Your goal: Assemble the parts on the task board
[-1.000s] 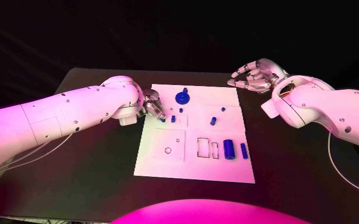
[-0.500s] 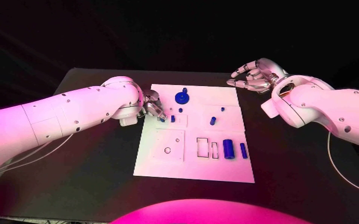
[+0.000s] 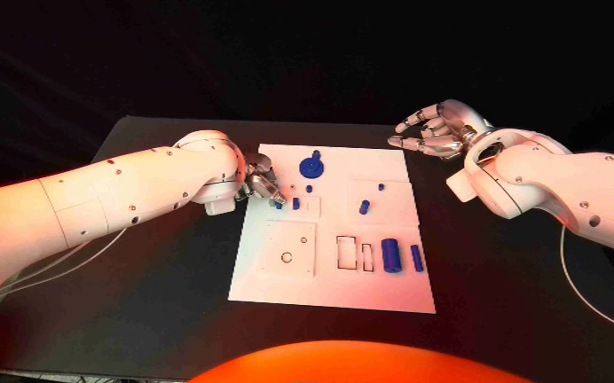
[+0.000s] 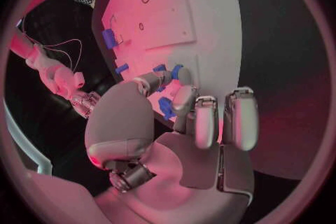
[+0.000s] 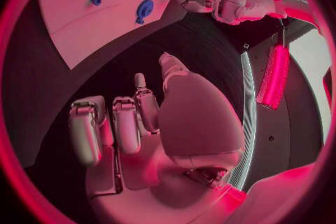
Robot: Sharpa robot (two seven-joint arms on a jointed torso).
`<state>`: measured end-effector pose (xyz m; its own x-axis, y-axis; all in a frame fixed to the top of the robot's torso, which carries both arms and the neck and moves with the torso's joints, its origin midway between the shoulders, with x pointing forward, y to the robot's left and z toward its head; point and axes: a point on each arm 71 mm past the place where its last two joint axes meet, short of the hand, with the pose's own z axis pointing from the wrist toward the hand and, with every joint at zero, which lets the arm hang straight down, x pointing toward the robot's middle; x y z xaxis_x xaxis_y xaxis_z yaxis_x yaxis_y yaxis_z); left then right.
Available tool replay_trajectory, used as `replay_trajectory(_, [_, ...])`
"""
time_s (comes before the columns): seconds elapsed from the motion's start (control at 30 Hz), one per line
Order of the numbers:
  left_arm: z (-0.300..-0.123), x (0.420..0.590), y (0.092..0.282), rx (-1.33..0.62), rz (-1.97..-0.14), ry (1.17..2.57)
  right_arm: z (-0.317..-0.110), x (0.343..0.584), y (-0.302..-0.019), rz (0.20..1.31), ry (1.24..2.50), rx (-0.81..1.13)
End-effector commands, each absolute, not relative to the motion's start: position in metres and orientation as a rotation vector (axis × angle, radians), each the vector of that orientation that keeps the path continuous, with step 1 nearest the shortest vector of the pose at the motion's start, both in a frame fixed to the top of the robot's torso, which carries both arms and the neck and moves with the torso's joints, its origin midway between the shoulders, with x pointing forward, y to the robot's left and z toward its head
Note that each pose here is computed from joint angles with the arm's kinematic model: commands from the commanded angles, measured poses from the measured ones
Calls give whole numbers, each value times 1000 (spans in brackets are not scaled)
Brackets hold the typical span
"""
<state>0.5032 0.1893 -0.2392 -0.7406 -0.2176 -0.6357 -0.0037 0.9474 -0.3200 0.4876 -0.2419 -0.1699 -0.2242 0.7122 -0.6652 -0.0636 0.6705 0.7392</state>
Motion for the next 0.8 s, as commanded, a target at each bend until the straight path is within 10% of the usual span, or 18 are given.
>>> replay_trajectory(0.03, [-241, 503, 188, -158, -392, 2380, -170, 487, -240, 793, 1655, 516])
replay_trajectory(0.8, [-240, 505, 190, -168, -389, 2371, -170, 487, -241, 792, 1653, 517])
